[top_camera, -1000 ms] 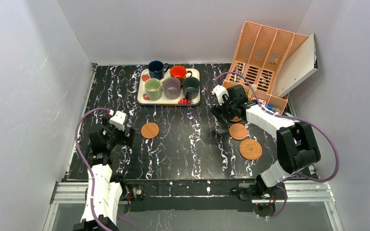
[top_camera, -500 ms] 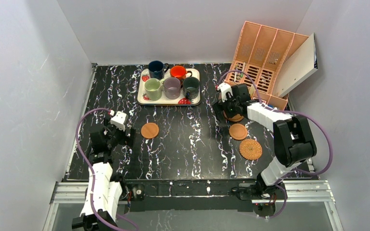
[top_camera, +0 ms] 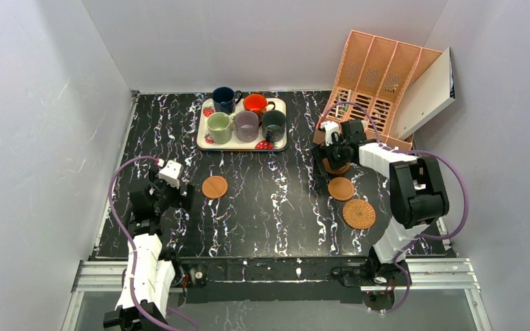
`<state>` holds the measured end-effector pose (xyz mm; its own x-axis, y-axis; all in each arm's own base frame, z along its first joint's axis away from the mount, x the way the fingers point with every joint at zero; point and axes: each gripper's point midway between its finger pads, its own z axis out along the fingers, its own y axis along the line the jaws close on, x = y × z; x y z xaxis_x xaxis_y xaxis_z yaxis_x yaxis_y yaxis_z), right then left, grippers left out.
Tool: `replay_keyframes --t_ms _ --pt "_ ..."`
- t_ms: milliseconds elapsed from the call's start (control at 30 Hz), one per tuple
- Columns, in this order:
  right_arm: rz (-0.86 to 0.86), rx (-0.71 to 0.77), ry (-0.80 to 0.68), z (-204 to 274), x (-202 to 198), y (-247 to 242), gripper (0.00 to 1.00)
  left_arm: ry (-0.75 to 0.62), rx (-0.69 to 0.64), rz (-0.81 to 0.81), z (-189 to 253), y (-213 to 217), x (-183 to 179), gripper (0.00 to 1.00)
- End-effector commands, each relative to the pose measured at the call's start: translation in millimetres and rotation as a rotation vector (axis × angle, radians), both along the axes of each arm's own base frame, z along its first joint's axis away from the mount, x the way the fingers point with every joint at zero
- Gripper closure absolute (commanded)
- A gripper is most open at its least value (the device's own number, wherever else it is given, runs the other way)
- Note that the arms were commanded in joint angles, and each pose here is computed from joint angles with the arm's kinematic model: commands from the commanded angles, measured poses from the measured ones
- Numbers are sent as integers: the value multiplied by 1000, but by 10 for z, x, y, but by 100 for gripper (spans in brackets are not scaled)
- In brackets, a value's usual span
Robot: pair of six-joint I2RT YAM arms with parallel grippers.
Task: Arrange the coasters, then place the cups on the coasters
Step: Move the coaster to the center of the board.
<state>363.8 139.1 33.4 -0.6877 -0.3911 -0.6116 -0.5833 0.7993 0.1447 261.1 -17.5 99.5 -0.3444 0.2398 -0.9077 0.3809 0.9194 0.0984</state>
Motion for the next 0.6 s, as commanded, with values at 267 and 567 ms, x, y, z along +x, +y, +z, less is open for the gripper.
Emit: replay_keyframes --t_ms 267,567 --pt "169 153 156 36 -301 354 1 -17 7 -6 -5 6 2 2" --pt "295 108 150 -48 -528 706 1 -13 8 -5 -14 11 7 2"
